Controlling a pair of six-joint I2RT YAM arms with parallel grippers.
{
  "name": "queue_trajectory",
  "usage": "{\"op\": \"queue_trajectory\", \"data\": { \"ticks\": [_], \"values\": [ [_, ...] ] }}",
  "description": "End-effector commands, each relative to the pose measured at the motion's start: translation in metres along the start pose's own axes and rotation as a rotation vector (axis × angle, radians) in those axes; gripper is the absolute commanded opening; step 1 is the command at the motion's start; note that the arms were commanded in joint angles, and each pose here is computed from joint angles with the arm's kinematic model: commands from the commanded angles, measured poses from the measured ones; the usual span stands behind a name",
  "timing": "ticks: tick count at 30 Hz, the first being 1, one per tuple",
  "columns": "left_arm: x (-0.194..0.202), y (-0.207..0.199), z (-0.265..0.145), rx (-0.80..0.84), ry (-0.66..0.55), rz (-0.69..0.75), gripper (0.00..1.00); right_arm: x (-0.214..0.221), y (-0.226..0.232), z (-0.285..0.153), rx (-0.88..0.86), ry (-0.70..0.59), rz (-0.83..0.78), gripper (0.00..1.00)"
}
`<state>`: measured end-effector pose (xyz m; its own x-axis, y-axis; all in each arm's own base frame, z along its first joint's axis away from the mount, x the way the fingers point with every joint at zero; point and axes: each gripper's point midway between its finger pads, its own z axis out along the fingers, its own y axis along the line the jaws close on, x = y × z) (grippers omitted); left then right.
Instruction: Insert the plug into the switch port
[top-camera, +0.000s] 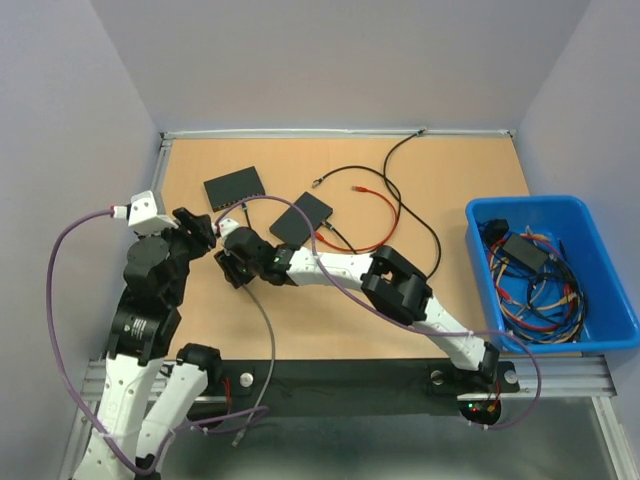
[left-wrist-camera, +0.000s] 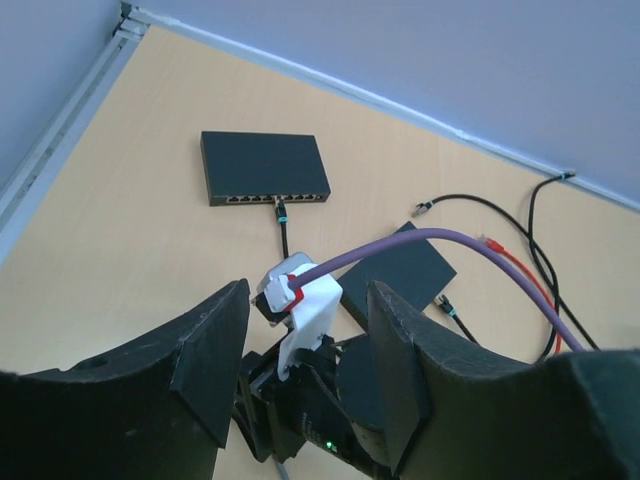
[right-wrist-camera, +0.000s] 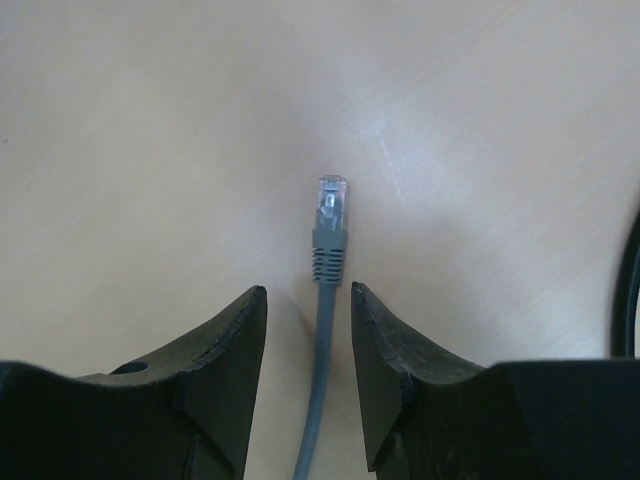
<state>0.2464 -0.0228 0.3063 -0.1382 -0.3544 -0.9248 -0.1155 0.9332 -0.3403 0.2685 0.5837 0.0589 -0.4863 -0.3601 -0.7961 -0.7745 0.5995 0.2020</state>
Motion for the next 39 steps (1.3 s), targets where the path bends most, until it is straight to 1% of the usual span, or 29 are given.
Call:
{"op": "queue_trajectory", "data": {
  "ticks": [1, 2, 4, 8, 10, 19, 24, 33, 35, 36, 39],
  "values": [
    [-0.015, 0.001, -0.008, 0.022, -0.107, -0.007, 0.61, -0.010, -0.005, 0.005, 0.065, -0.020, -0.016, 0.45],
    [-0.010, 0.004, -0.007, 0.013, -0.101, -0.005, 0.61, -0.011, -0.007, 0.009, 0.082, -0.025, -0.019, 0.45],
    [-0.011, 0.008, -0.013, 0.012, -0.125, -0.006, 0.61, -0.010, -0.013, 0.014, 0.118, -0.023, -0.028, 0.45],
    [-0.011, 0.014, -0.022, 0.014, -0.169, -0.016, 0.61, -0.003, -0.015, 0.020, 0.127, -0.006, -0.037, 0.45],
    [-0.012, 0.015, -0.023, 0.015, -0.183, -0.009, 0.64, -0.003, -0.014, 0.022, 0.124, -0.007, -0.036, 0.45],
    [-0.001, 0.018, -0.014, -0.010, -0.149, -0.001, 0.65, 0.007, -0.003, 0.026, 0.109, 0.014, -0.050, 0.44],
    [0.000, 0.019, -0.013, -0.010, -0.149, 0.004, 0.65, 0.018, 0.001, 0.029, 0.118, 0.032, -0.070, 0.37],
    [0.001, 0.020, -0.013, -0.015, -0.146, 0.005, 0.65, 0.036, -0.004, 0.032, 0.170, 0.064, -0.102, 0.33],
    [0.001, 0.020, -0.012, -0.015, -0.144, 0.006, 0.65, 0.042, -0.008, 0.032, 0.182, 0.076, -0.100, 0.27],
    [0.002, 0.020, -0.012, -0.016, -0.143, 0.006, 0.65, 0.047, -0.009, 0.033, 0.186, 0.085, -0.100, 0.23],
    [0.001, 0.020, -0.012, -0.017, -0.145, 0.007, 0.65, 0.051, -0.013, 0.034, 0.201, 0.091, -0.102, 0.16]
  ]
}}
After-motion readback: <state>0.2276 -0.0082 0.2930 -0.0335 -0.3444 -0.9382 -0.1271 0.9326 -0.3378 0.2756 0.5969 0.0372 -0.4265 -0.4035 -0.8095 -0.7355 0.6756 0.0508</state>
